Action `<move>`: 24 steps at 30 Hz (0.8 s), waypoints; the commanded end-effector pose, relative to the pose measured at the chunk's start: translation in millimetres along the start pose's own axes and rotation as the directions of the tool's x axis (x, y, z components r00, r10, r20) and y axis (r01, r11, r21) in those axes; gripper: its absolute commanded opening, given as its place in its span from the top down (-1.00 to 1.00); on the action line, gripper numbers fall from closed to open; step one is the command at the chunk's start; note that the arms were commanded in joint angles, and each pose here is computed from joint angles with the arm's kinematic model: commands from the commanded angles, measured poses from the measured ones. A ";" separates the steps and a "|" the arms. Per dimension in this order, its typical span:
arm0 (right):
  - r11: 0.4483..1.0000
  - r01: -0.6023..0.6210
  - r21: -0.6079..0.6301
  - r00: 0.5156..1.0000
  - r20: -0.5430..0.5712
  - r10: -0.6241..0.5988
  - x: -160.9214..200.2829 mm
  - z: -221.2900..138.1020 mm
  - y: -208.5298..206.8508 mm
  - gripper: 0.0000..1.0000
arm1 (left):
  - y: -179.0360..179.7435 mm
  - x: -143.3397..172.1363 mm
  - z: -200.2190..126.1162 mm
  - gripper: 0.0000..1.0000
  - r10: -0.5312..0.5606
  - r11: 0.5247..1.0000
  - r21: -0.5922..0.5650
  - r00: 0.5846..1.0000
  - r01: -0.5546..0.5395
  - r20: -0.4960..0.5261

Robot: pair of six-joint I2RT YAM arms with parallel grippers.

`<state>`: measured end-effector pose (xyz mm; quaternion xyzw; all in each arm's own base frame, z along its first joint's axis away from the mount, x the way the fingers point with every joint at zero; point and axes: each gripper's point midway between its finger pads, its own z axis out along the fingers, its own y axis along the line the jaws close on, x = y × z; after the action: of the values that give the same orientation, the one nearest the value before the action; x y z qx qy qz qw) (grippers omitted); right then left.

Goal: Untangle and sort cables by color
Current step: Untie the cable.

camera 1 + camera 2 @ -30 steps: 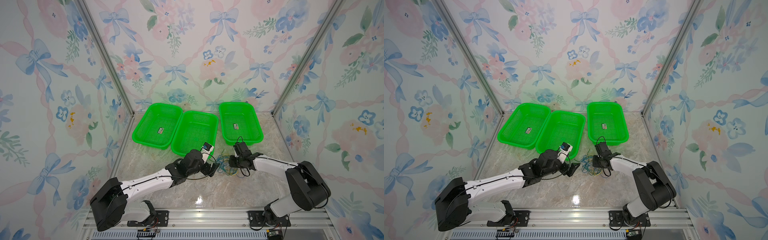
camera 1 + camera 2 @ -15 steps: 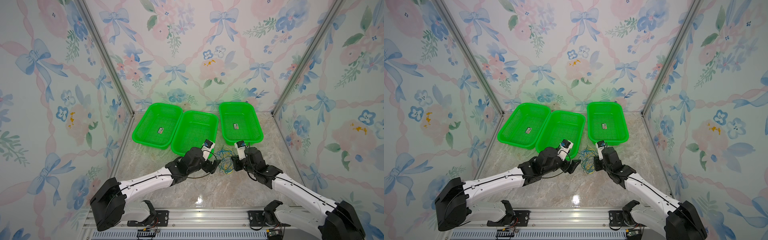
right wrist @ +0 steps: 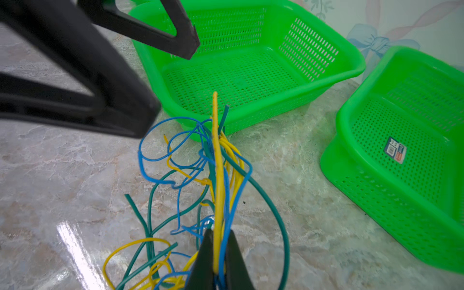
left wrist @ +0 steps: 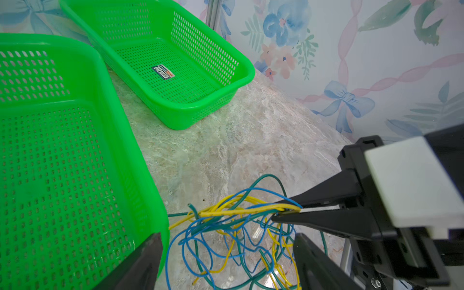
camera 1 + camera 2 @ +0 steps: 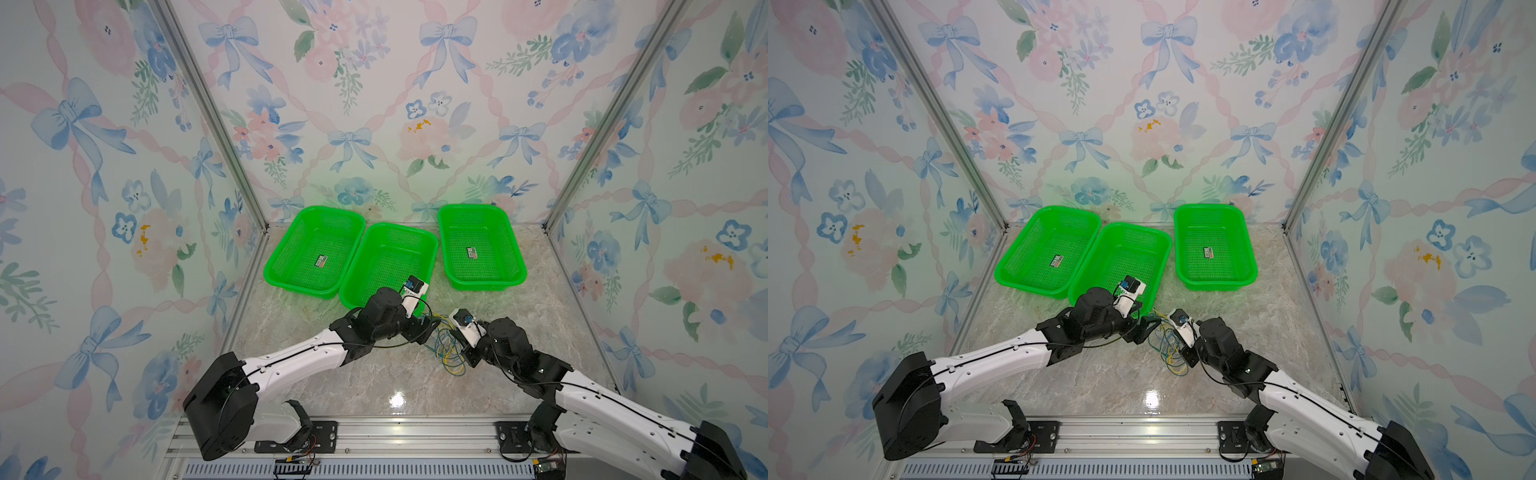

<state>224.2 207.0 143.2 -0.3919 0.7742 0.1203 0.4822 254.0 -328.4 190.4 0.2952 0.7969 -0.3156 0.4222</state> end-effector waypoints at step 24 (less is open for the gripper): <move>0.985 0.014 0.174 0.968 0.244 -0.057 -47.7 -76.5 -33.0 1.00 | -29.1 -7.5 -1.8 0.67 -0.140 0.976 0.162 0.989 0.144 -0.038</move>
<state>205.9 167.1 225.4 -0.3525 0.7119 0.0986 0.5994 239.2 -337.3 200.9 0.2616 0.8010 -0.3826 0.3789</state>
